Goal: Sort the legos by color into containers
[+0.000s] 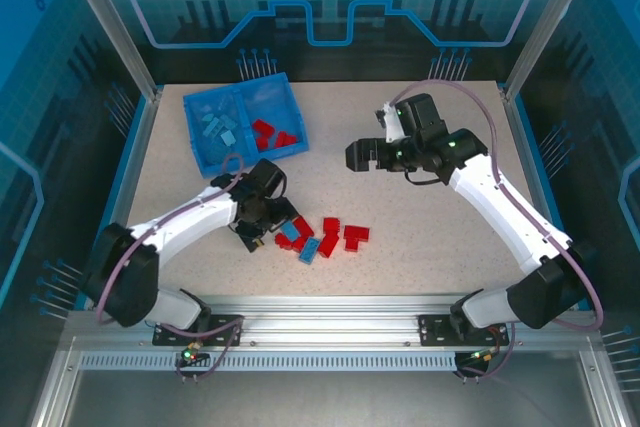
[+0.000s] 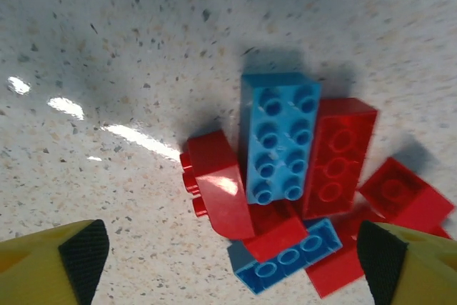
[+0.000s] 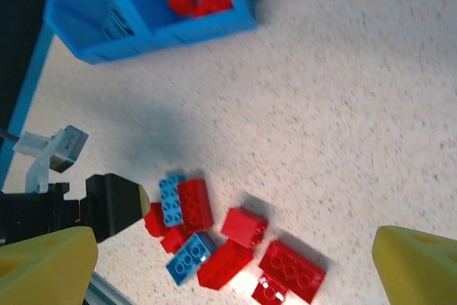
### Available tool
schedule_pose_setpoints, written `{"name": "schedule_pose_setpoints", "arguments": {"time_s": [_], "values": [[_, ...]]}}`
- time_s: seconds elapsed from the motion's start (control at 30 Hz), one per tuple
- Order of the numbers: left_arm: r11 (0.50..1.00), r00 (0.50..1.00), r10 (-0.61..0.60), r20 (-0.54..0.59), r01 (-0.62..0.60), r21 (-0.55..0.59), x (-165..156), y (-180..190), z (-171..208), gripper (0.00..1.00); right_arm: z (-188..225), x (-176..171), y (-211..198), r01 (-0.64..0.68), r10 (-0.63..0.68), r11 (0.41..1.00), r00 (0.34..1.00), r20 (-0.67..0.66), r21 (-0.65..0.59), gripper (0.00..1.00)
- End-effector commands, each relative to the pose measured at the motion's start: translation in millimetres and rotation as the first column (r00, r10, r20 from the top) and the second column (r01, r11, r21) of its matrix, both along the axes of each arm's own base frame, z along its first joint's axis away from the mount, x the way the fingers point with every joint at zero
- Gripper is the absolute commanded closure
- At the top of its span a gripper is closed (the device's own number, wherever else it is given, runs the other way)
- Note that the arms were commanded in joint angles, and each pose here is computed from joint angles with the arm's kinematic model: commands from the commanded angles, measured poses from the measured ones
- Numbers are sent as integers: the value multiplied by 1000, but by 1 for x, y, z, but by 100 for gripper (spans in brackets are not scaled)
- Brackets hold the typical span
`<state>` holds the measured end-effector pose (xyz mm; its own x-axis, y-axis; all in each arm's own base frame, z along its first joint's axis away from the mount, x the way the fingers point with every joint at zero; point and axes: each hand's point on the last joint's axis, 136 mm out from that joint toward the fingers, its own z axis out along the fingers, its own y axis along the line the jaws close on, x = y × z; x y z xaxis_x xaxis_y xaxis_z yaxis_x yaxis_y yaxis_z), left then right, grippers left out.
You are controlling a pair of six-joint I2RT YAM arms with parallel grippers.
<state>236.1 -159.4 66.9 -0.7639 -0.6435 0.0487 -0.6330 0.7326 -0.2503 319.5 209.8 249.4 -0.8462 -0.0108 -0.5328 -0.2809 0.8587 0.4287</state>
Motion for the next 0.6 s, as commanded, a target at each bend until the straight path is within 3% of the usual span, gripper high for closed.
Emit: {"name": "schedule_pose_setpoints", "arguments": {"time_s": [0.0,0.27,0.4,0.57], "values": [[1000,998,5,-69,-7,-28,-6,-9,-6,15,2,-6,-3,5,-4,999,999,-35,39,0],[1000,991,5,-130,-3,12,-17,-2,-28,44,4,1,-3,3,-2,1000,999,-40,29,0],[1000,989,6,-146,-4,13,-22,0,-31,53,-1,1,-4,2,-1,1000,998,-58,21,0],[1000,985,-7,-172,12,25,-32,4,-36,56,-4,0,-4,-2,3,1000,998,-70,17,0]]}}
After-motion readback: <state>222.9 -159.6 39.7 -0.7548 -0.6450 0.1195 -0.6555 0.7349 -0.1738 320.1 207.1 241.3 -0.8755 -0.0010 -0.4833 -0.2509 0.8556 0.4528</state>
